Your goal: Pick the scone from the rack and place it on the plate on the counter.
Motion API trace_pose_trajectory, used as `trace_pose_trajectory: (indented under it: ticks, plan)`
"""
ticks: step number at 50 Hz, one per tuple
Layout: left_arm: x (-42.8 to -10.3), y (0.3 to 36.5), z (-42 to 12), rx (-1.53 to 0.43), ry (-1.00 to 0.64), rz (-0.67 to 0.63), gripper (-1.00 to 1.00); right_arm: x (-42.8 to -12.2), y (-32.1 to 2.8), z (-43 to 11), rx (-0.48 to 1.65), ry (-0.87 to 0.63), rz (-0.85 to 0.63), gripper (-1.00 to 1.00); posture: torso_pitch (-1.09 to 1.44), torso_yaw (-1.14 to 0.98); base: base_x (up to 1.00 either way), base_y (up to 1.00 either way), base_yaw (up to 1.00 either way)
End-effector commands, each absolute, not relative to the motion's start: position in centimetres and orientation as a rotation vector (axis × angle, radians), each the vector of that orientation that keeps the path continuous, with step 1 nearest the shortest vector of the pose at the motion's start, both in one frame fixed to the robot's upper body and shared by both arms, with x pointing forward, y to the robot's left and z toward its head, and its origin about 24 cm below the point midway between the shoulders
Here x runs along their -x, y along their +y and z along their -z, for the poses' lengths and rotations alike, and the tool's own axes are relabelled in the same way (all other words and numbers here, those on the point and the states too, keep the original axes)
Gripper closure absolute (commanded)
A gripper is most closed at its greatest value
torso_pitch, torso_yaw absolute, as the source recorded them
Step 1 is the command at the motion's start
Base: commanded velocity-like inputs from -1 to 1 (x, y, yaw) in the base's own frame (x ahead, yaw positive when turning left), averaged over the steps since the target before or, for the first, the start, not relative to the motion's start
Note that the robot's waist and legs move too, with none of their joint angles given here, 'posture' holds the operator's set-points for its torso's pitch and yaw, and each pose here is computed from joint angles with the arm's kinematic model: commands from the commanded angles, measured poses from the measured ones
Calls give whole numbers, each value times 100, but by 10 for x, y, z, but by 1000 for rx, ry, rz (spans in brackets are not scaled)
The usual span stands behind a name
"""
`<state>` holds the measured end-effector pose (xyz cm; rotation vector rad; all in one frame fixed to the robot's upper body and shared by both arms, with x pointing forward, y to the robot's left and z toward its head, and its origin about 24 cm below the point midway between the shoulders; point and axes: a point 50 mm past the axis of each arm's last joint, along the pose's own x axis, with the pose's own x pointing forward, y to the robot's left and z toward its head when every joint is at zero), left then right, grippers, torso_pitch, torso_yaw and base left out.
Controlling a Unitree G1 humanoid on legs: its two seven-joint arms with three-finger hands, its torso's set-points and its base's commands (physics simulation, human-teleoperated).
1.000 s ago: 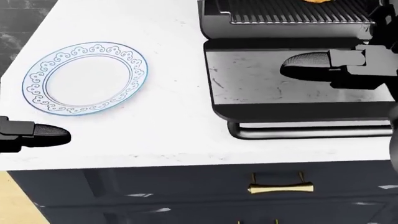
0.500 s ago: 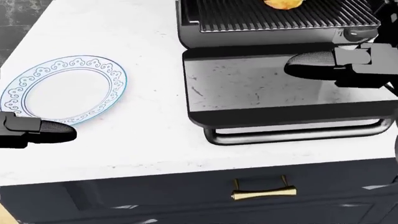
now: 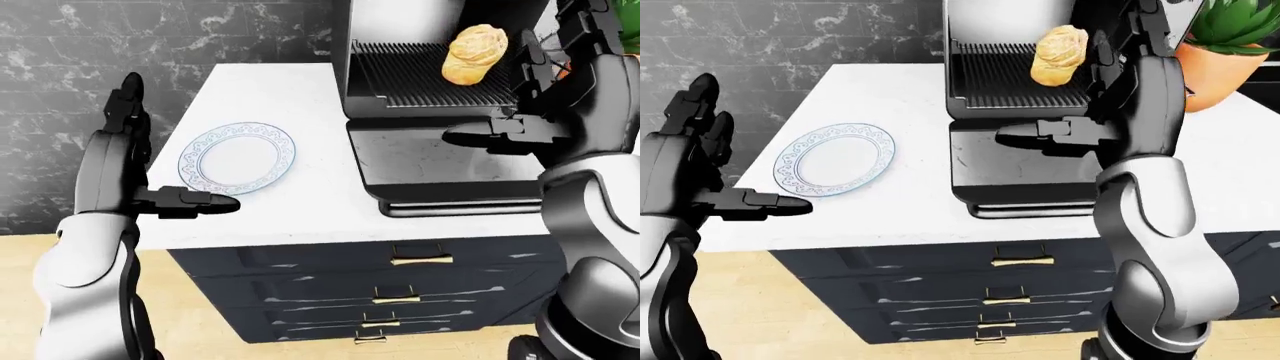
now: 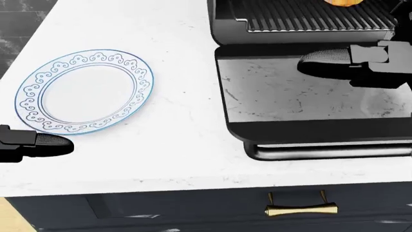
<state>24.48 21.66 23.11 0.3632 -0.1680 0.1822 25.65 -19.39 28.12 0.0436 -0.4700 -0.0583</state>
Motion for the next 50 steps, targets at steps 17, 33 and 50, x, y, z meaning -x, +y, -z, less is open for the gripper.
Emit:
trace_pose_trajectory:
  ticks: [17,33,50]
  plan:
    - [-243,216,-245,-355,-260,-191,-100,-278,-207,-327,39,-452,191,-100,0,0,0,0,0]
    - [-239,218,-245,-360,-259,-198,-100,-317,-196,-351,163,-302,279,-100,0,0,0,0,0]
    - [-231,221,-242,-356,-256,-209,-100,-344,-200,-353,234,-243,376,-100,0,0,0,0,0]
